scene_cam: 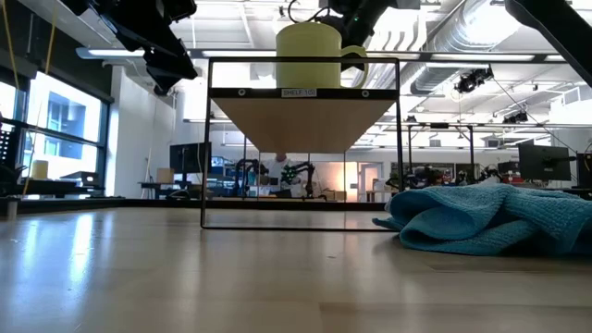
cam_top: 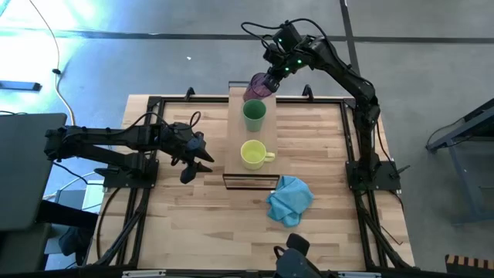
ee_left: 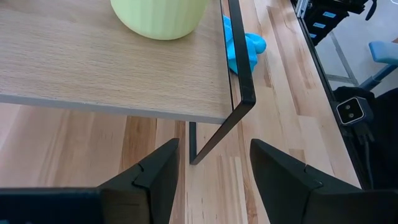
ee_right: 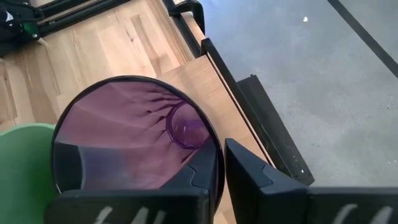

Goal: Stack small to large cups/mugs on shelf
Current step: Put the violet cup on the shelf

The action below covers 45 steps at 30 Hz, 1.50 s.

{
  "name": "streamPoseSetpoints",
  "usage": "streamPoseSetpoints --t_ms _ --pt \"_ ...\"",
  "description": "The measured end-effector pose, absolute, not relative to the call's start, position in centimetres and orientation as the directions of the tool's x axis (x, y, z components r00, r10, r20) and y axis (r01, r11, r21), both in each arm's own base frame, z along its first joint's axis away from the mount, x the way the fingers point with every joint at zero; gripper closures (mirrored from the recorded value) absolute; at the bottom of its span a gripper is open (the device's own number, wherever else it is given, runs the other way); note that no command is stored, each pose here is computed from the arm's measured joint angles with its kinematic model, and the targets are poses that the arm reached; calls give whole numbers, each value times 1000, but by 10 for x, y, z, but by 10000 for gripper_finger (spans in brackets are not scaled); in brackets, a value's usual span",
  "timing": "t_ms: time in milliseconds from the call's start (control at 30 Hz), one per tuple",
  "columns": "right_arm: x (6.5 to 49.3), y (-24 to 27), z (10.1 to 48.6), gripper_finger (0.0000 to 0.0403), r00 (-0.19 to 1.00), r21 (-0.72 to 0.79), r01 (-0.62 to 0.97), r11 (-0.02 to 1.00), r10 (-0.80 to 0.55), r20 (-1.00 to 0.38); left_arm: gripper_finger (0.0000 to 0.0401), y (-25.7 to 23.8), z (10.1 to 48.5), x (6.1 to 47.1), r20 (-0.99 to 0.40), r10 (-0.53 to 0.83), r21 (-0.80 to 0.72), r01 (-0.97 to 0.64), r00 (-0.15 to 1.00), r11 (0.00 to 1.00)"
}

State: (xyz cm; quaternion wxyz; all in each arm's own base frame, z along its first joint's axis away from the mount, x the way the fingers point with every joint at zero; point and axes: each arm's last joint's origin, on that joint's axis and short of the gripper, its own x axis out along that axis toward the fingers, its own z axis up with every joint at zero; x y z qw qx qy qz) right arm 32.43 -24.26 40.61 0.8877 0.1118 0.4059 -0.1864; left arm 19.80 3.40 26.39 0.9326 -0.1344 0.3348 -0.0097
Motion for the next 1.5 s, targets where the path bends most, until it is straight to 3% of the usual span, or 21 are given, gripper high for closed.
streamPoseSetpoints --t_ms 1500 --pt "327 -247 410 377 658 61 395 917 -236 -715 217 34 263 198 -626 -108 -262 -77 772 962"
